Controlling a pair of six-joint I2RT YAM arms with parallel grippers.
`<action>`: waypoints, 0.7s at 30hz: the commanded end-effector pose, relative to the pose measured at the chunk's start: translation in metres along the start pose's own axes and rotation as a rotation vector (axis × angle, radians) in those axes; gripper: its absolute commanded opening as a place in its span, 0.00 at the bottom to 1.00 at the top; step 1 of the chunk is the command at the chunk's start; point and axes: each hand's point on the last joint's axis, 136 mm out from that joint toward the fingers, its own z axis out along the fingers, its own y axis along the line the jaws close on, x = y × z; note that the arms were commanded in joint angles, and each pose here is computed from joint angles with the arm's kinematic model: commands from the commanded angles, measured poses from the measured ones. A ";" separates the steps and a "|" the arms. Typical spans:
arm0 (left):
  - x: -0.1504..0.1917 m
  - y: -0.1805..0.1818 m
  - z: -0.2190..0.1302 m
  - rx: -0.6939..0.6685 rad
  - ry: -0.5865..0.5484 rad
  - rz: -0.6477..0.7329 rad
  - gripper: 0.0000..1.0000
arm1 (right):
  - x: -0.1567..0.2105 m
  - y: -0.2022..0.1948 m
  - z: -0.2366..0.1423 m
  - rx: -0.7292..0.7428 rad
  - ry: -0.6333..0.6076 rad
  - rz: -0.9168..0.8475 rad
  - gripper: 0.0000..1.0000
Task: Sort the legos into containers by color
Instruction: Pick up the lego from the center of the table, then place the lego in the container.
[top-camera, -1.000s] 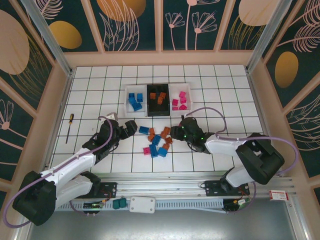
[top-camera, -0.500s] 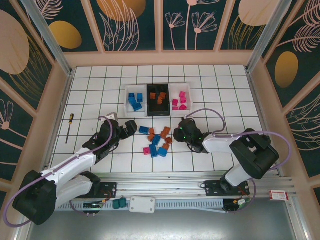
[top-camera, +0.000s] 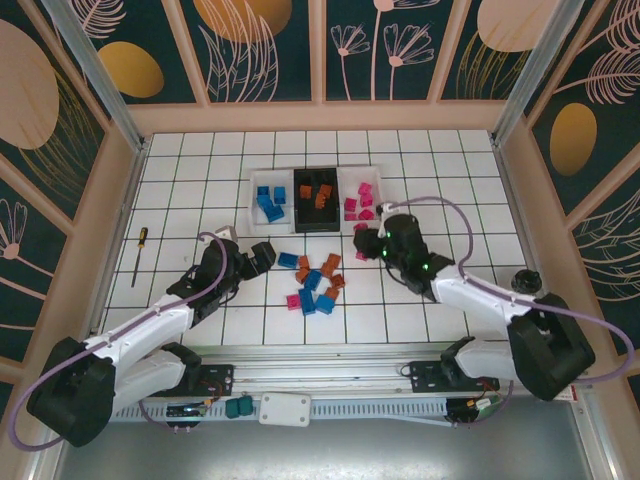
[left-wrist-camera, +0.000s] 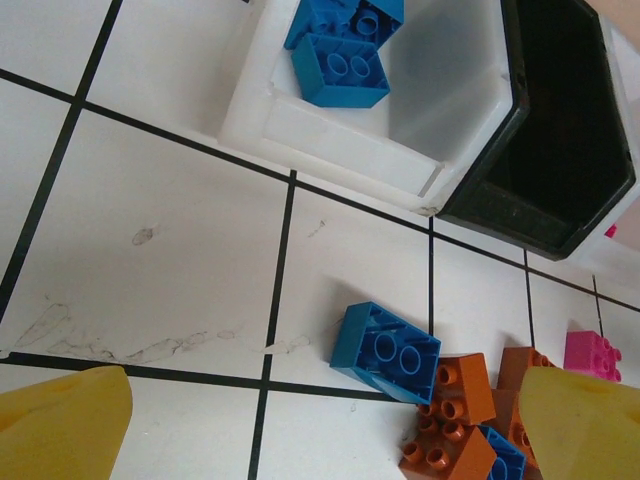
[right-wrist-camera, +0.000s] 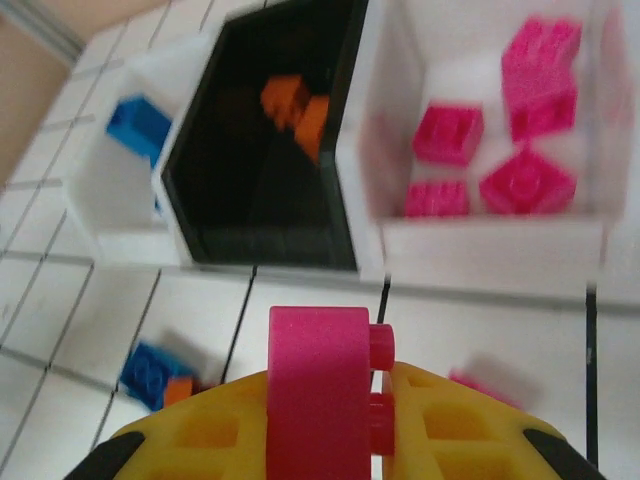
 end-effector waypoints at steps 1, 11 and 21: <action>-0.009 -0.015 0.000 0.046 -0.018 0.001 0.99 | -0.020 0.006 0.029 -0.020 0.033 -0.056 0.23; -0.007 -0.012 -0.006 0.034 -0.008 0.011 0.99 | -0.078 -0.037 0.117 0.096 0.040 -0.003 0.46; -0.008 -0.014 -0.007 0.043 -0.011 0.013 0.99 | -0.087 -0.007 0.068 0.019 -0.037 -0.013 0.62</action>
